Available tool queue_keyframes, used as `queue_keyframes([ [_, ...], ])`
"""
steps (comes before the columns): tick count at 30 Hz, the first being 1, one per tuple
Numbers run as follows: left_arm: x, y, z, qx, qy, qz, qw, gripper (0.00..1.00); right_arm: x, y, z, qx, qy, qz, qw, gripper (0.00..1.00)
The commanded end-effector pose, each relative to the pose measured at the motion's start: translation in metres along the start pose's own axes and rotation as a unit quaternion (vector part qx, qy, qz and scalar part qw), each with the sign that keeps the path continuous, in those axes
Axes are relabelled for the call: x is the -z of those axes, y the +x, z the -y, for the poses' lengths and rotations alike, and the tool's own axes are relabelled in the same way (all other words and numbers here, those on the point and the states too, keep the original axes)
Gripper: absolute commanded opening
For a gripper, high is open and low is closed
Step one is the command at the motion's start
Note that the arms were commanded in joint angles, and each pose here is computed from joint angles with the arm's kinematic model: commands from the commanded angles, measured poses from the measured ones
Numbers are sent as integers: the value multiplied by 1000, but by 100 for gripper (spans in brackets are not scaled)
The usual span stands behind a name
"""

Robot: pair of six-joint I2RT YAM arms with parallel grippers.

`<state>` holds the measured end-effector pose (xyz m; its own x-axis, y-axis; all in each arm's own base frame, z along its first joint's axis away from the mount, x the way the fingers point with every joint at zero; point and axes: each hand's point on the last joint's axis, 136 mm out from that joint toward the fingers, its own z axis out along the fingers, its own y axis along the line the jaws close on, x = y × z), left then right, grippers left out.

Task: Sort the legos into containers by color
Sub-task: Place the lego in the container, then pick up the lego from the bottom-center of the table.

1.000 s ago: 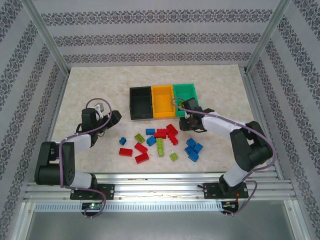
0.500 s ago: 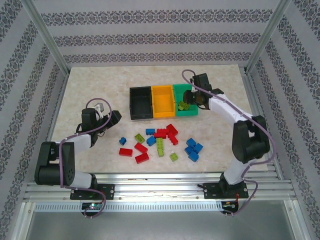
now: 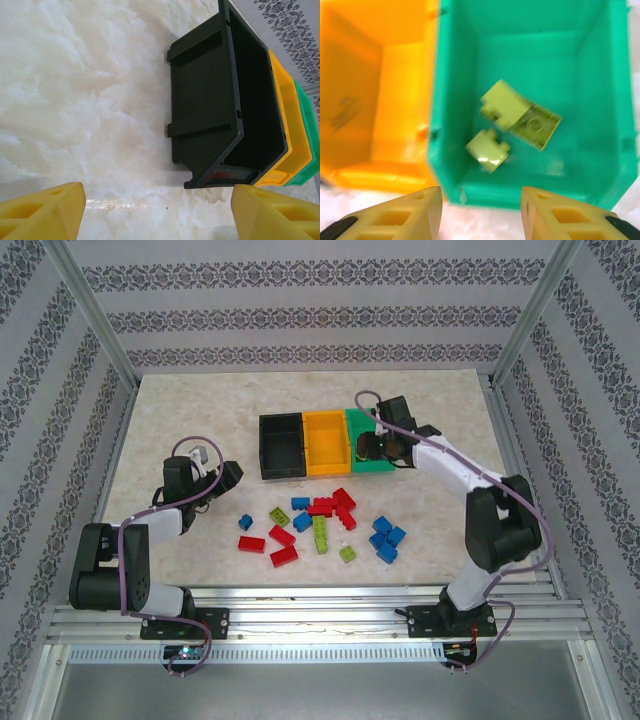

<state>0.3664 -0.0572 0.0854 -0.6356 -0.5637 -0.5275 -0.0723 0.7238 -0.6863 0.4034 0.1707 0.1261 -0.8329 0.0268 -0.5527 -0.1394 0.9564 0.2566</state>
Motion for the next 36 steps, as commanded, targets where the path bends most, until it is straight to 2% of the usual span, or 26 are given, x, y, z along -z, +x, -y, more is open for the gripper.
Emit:
queue_keyframes([
  [1,3,-5,1,-9,1,5,1000,77,20,29,-25,34,-26,-18,999,46],
  [11,2,-5,-1,-9,-2,9,1000,77,29,149,-85,64,-76,-110,989,46],
  [17,2,-4,-3,-11,-5,10,1000,77,25,202,-113,78,-83,-160,980,45],
  [32,1,-4,-4,-11,-6,7,1000,77,-4,235,-137,122,-59,-197,971,44],
  [36,1,-3,-4,-11,-7,6,1000,77,-6,240,-135,128,-52,-204,969,38],
])
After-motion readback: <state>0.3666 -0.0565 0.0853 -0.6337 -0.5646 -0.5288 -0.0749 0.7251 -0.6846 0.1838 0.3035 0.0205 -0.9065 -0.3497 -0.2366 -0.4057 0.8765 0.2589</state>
